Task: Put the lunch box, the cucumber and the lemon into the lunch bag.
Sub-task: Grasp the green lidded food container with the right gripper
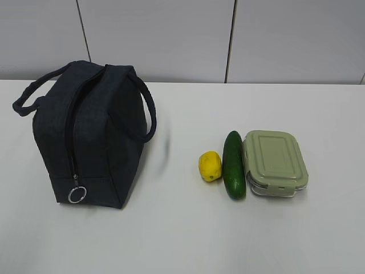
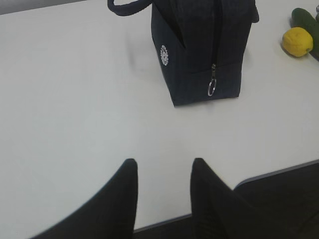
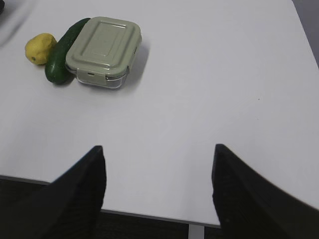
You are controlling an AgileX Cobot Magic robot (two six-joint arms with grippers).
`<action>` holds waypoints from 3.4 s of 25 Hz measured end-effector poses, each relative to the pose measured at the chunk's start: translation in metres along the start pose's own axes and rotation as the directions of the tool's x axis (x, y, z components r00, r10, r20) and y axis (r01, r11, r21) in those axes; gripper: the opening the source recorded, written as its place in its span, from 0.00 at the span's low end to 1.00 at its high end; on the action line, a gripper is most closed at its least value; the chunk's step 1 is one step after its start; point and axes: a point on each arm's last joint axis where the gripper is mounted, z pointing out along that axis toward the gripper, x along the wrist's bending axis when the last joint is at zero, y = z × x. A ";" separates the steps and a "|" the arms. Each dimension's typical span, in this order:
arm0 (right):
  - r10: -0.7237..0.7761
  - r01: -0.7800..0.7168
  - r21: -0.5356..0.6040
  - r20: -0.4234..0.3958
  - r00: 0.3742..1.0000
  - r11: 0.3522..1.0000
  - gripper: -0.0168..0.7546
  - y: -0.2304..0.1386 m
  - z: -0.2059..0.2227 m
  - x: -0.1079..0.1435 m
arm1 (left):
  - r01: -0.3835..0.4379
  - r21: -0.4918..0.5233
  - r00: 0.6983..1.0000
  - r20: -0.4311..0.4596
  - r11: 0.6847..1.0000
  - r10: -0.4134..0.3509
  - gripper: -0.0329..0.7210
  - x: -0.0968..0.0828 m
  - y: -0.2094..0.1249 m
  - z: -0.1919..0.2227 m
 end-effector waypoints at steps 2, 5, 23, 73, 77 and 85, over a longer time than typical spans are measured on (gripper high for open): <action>0.000 0.000 0.000 0.000 1.000 1.000 0.67 0.000 0.000 0.000 | 0.000 0.000 1.000 0.000 1.000 0.000 0.36 0.000 0.000 0.000; 0.000 0.000 0.000 0.000 1.000 1.000 0.67 0.000 0.000 0.000 | 0.000 0.000 1.000 0.000 1.000 0.000 0.36 0.000 0.000 0.000; -0.001 0.001 -0.007 0.003 1.000 1.000 0.67 0.001 0.000 0.000 | 0.000 0.000 1.000 0.000 1.000 0.000 0.36 0.000 0.000 0.000; 0.606 -0.194 0.664 -0.473 0.640 0.722 0.66 0.142 0.297 -0.044 | 0.000 0.000 1.000 0.000 1.000 0.000 0.36 0.000 0.000 0.000; 0.587 -0.185 0.645 -0.489 0.646 0.741 0.66 0.148 0.305 -0.049 | 0.000 0.000 1.000 0.000 1.000 0.000 0.36 0.000 0.000 0.000; 0.574 -0.146 0.653 -0.510 0.641 0.743 0.66 0.139 0.331 -0.053 | 0.000 0.000 1.000 0.000 1.000 0.000 0.36 0.000 0.000 0.000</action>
